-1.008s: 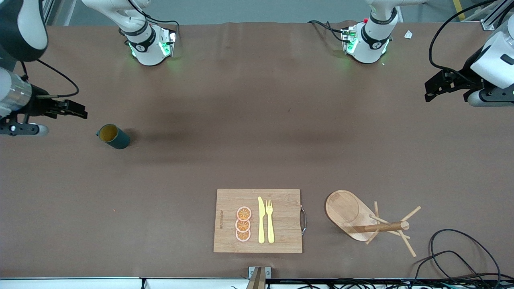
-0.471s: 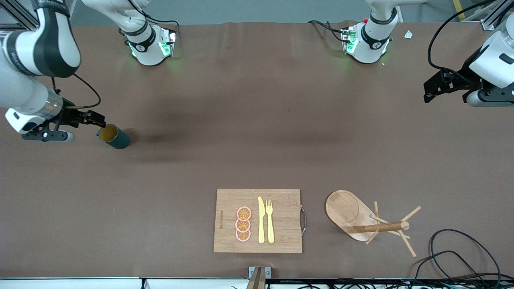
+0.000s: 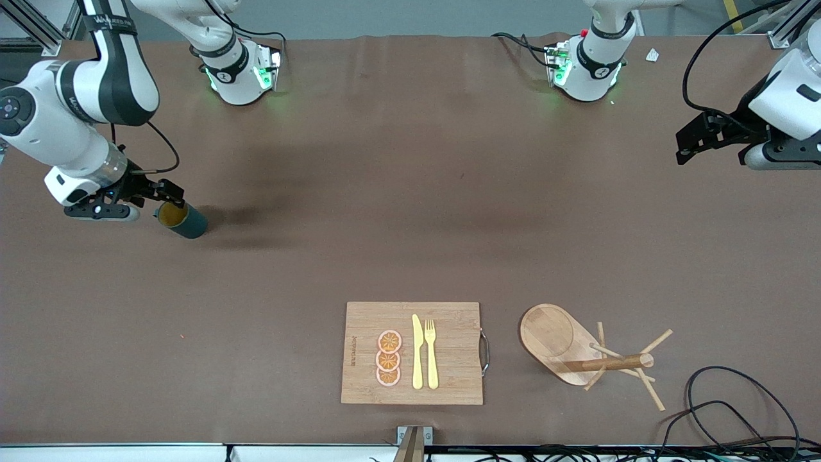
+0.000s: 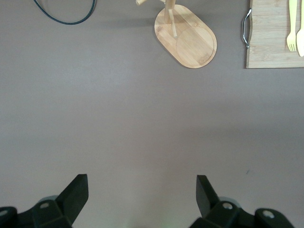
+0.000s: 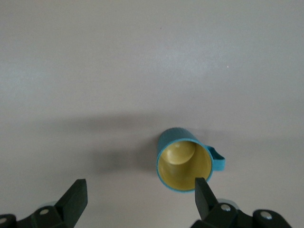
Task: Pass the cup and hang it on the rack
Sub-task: 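Close the right gripper on the teal mug rim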
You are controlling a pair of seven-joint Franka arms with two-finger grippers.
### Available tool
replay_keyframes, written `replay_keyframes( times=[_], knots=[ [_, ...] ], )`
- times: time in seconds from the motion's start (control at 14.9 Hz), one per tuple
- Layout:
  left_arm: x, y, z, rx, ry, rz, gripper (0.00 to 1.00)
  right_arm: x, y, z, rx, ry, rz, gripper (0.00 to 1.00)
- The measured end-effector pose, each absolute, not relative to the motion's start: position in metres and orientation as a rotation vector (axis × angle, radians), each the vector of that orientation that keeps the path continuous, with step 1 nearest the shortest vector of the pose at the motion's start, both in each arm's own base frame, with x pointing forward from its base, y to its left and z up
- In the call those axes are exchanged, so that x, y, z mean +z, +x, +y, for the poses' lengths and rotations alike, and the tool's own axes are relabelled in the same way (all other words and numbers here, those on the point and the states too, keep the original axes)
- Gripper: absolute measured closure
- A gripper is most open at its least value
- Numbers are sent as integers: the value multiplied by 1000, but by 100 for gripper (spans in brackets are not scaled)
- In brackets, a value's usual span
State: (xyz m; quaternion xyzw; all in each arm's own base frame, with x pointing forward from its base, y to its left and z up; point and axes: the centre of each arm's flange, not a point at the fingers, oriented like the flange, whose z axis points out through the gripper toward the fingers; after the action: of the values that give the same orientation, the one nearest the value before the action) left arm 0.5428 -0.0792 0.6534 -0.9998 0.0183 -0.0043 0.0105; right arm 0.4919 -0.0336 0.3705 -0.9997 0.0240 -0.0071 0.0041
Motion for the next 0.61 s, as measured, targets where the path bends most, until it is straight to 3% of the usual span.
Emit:
replay_keyframes(
  times=[0.61],
  knots=[
    [654, 543, -79, -21, -3121, 57, 0, 298, 481, -46, -53, -3138, 123, 0]
  ],
)
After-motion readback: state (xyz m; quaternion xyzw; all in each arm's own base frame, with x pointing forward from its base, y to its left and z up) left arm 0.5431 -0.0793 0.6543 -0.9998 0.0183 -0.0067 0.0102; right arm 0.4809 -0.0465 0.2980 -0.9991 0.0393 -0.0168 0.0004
